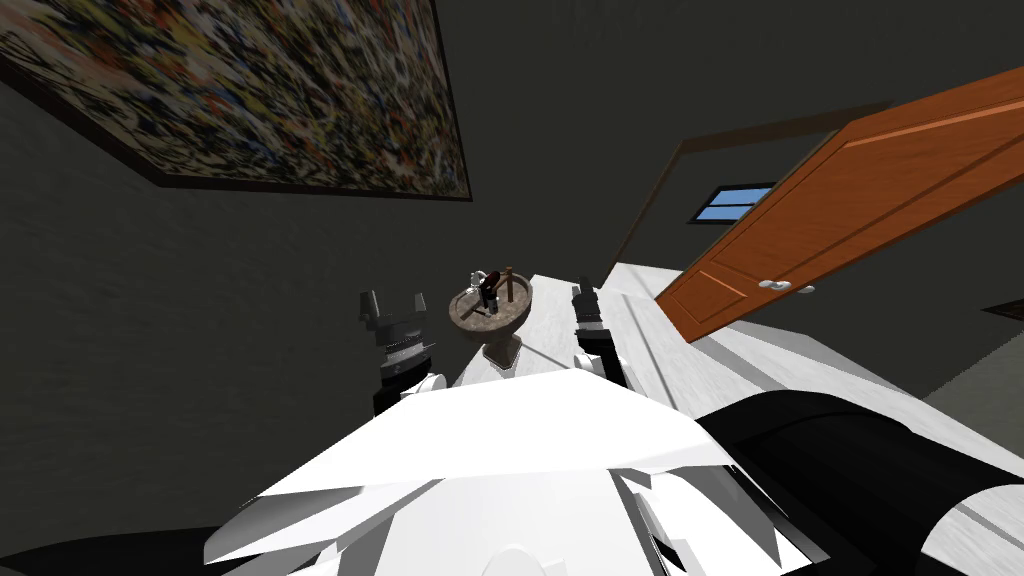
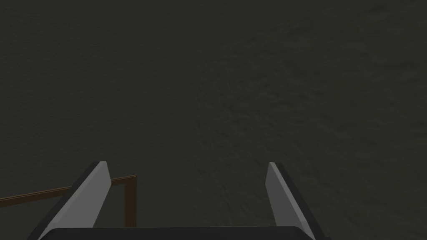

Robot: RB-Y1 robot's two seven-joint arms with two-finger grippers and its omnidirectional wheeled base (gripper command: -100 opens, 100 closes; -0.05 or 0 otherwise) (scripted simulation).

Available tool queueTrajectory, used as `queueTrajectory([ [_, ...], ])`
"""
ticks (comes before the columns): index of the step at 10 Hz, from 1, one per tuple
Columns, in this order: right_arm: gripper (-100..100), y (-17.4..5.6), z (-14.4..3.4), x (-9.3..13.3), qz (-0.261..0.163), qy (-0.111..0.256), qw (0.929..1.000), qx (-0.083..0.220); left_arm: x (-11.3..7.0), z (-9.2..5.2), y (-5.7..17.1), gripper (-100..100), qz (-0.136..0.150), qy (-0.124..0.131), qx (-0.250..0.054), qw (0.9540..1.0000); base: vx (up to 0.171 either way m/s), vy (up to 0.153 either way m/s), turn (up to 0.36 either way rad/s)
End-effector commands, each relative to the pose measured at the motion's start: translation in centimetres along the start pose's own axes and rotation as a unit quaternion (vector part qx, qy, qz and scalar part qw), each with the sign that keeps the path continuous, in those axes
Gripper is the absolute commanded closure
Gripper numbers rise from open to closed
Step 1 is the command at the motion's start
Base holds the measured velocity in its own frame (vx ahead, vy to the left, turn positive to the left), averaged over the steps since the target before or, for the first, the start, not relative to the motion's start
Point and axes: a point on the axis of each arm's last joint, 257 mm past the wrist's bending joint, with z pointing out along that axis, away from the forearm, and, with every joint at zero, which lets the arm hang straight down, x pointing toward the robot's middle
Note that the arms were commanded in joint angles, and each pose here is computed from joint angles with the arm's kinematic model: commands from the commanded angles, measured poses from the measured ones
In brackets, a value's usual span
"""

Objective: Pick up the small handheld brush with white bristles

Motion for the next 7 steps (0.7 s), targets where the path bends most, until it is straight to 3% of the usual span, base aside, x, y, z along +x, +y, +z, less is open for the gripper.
queueTrajectory([
  [1,0,0.0,0.0,0.0,0.0,0.0,1.0,0.0,0.5,0.0,0.6,-100,0.005,0.019,-0.012,0.9997,0.0,0.0,0.0],
  [7,0,0.0,0.0,0.0,0.0,0.0,1.0,0.0,2.0,0.4,5.2,-100,0.026,0.08,-0.088,0.9926,-0.003,-0.02,-0.019],
])
